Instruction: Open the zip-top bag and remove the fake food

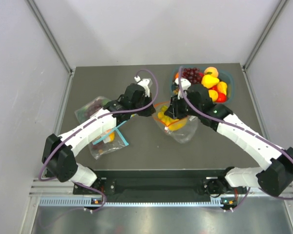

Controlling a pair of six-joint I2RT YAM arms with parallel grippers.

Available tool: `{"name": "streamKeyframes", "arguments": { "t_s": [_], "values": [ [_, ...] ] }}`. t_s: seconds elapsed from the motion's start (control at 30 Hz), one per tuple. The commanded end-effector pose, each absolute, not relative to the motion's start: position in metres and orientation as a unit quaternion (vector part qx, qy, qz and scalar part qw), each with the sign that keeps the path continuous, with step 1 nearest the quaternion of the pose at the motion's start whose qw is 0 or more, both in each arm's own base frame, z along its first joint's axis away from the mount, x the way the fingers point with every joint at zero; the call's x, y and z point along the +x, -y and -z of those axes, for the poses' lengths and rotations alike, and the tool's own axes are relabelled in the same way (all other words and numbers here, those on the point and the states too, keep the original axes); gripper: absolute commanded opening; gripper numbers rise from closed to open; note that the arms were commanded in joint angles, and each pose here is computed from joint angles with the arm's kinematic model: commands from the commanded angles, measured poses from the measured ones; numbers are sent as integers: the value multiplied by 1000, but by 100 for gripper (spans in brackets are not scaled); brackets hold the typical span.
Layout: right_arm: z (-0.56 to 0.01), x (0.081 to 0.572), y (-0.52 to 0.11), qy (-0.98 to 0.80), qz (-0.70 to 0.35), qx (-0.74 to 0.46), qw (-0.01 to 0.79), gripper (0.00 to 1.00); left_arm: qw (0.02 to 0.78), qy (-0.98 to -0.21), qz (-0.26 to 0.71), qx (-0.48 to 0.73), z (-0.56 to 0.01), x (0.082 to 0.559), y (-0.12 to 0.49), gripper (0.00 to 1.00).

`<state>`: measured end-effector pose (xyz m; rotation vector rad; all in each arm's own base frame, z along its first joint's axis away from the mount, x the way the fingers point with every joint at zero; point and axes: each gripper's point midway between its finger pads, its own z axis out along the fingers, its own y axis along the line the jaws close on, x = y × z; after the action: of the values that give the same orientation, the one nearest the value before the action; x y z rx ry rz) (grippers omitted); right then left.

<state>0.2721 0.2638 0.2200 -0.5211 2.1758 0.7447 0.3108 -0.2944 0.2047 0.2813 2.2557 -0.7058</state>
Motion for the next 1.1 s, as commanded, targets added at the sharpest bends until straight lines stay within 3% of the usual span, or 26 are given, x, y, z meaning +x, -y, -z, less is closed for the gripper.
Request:
{"name": "streamKeyframes", "arguments": {
  "t_s": [0.0, 0.77, 1.07],
  "values": [
    [-276, 284, -264, -811, -338, -158, 450, 1, 386, -871, 284, 105, -215, 308, 291, 0],
    [-400, 283, -241, -684, -524, 4, 508, 0, 382, -871, 292, 102, -195, 298, 287, 0],
    [-395, 292, -244, -645, -574, 46, 501, 0, 390, -846, 343, 119, -218, 298, 310, 0]
  ]
}}
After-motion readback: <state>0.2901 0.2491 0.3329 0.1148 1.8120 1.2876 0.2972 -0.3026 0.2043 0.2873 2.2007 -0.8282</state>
